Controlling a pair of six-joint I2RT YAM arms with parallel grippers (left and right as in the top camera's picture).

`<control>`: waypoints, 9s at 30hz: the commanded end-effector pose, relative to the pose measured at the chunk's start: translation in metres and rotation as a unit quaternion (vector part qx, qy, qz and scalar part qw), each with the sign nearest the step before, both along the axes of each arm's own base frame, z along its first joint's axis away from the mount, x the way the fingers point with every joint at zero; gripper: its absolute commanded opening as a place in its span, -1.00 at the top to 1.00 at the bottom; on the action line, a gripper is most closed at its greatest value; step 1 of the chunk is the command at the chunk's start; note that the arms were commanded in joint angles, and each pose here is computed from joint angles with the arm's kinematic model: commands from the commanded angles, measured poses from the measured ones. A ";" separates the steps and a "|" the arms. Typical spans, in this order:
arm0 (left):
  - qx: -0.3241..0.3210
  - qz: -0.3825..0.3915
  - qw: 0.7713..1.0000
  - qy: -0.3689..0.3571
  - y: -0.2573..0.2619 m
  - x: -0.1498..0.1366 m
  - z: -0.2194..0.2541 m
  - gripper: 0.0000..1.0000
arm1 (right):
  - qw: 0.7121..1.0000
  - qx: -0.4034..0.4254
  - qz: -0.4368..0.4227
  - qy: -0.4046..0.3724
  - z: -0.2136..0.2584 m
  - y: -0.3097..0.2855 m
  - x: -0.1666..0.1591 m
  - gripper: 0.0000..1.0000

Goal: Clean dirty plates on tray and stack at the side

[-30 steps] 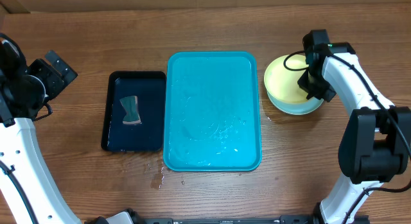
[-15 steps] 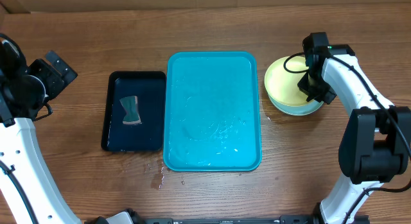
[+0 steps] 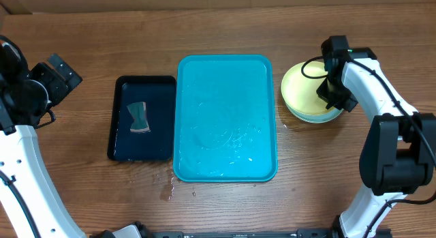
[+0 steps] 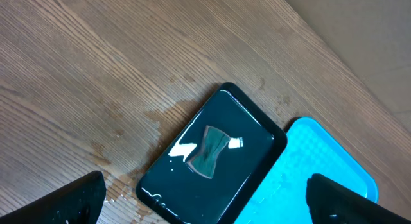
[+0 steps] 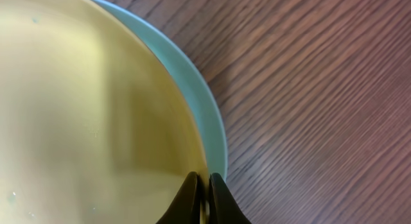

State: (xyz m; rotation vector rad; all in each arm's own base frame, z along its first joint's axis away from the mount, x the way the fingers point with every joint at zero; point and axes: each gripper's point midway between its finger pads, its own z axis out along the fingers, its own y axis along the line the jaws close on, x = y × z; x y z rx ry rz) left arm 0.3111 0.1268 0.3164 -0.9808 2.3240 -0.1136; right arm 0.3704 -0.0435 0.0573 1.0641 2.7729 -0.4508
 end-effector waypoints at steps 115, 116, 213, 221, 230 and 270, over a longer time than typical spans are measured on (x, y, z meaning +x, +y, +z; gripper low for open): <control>-0.008 0.004 1.000 -0.001 0.001 0.003 -0.001 -0.99 | 0.850 0.163 0.445 -0.229 0.164 0.187 0.040 -1.00; -0.008 0.004 1.000 -0.001 0.001 0.003 -0.001 -1.00 | 0.840 0.161 0.455 -0.249 0.183 0.194 0.032 -1.00; -0.009 0.004 1.000 -0.001 0.001 0.003 -0.001 -1.00 | 0.662 -0.069 0.423 -0.614 0.116 0.083 -0.128 -1.00; -0.008 0.004 1.000 -0.001 0.001 0.003 -0.001 -1.00 | 0.662 -0.069 0.423 -0.614 0.116 0.083 -0.128 -1.00; -0.008 0.004 1.000 -0.001 0.001 0.003 -0.001 -0.99 | 0.662 -0.069 0.423 -0.614 0.116 0.083 -0.128 -1.00; 0.000 -0.205 0.978 -0.037 -0.139 0.010 0.023 -1.00 | 0.662 -0.069 0.423 -0.614 0.116 0.083 -0.128 -1.00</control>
